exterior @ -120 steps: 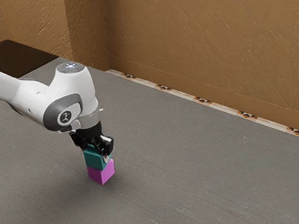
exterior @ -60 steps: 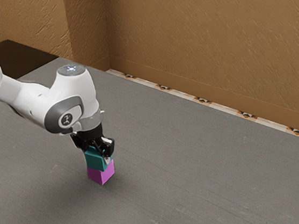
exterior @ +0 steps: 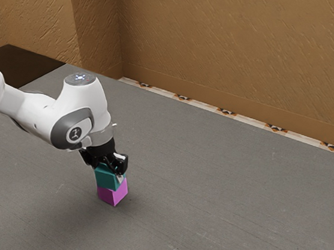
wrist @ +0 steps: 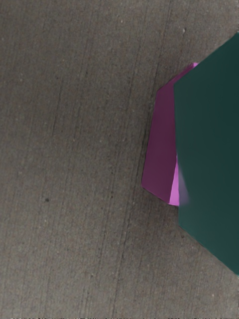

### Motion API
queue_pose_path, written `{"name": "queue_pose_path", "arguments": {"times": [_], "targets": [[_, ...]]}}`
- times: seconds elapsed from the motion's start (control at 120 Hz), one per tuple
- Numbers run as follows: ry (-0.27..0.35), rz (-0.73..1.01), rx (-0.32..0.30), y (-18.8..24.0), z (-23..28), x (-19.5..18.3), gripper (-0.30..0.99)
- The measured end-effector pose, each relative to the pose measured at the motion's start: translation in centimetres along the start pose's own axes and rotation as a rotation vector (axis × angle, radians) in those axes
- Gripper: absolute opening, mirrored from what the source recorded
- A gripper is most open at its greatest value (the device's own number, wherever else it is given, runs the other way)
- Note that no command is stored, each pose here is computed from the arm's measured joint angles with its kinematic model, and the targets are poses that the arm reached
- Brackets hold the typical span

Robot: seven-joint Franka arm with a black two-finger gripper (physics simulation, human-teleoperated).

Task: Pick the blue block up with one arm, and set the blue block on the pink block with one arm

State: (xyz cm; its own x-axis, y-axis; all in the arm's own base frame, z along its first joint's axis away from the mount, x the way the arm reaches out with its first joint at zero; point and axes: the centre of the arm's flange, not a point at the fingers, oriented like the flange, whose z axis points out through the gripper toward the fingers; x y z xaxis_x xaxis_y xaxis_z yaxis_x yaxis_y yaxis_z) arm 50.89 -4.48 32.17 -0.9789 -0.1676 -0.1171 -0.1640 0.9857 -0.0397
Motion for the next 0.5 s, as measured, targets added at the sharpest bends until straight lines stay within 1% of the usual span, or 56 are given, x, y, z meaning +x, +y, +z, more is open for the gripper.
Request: {"name": "queue_pose_path", "arguments": {"times": [0.225,0.383,0.442,0.5], "targets": [[0.004,0.005,-0.009,0.2,0.3,0.0,0.57],[0.0,0.002,-0.01,0.4,0.3,-0.2,0.64],[-0.025,0.002,-0.003,0.3,-1.1,-0.4,0.65],[-0.093,0.004,0.012,0.2,-5.1,-0.6,0.66]]}}
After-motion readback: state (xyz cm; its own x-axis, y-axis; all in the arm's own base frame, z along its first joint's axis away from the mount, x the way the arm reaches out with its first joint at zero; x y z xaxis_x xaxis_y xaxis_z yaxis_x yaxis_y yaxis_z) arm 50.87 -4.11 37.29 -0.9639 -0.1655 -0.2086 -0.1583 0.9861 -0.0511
